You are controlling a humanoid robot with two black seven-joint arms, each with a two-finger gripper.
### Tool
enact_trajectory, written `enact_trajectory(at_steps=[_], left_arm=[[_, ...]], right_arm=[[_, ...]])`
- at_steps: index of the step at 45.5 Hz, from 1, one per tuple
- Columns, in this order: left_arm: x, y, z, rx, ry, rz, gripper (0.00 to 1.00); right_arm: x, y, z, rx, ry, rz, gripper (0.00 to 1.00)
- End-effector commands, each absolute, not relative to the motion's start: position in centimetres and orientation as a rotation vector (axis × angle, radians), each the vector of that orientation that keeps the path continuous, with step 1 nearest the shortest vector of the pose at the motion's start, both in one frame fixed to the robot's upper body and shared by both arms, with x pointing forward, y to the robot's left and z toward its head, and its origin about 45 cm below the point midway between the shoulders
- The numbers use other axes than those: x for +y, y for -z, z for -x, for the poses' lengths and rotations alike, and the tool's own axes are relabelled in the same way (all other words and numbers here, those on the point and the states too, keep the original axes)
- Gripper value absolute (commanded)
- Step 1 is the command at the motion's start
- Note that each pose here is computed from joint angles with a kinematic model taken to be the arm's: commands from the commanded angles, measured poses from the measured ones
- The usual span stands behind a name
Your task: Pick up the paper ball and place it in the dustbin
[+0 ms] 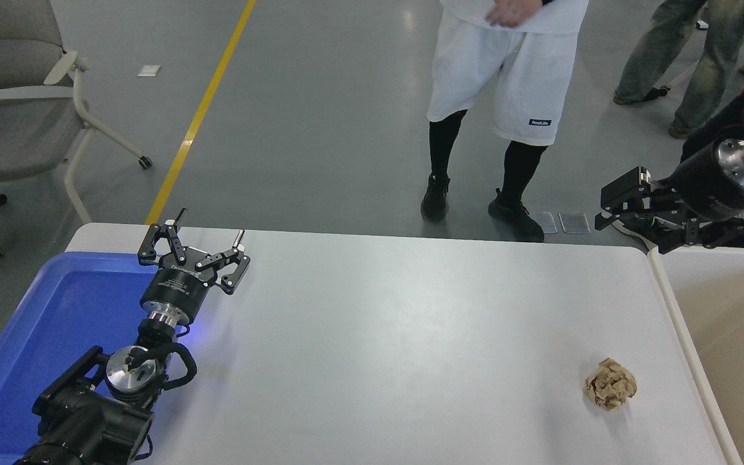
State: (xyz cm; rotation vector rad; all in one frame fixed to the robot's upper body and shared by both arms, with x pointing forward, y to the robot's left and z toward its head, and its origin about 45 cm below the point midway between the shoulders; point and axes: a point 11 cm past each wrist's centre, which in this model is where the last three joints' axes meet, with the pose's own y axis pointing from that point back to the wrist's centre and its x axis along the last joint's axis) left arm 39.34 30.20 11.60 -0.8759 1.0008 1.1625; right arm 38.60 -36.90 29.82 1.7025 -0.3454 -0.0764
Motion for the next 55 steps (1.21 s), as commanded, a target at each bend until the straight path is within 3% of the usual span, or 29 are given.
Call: enact_trajectory(at_steps=[1, 14, 20, 29, 55], left_arm=[[30.22, -11.61, -39.34, 1.001, -1.163, 0.877, 0.99], [30.19, -11.59, -39.33, 1.001, -1.162, 0.875, 0.99], [30.19, -11.6, -39.33, 1.001, -1.162, 0.875, 0.99], [30.22, -11.61, -39.34, 1.001, -1.163, 0.877, 0.99], [30.22, -11.61, -39.34, 1.001, -1.163, 0.877, 0.99]], right_arm=[[-38.2, -25.1, -36.7, -0.21, 0.054, -1.595, 1.0], [-35.0, -20.7, -36.7, -0.181, -0.041, -1.652, 1.0], [-35.4, -18.4, -35.4, -0.157, -0.009, -1.644, 1.0], [-36.1, -15.7, -34.7, -0.106, -0.08, -1.581, 1.0], [-38.5, -11.3, -32.3, -0.136, -0.057, -1.546, 1.0]])
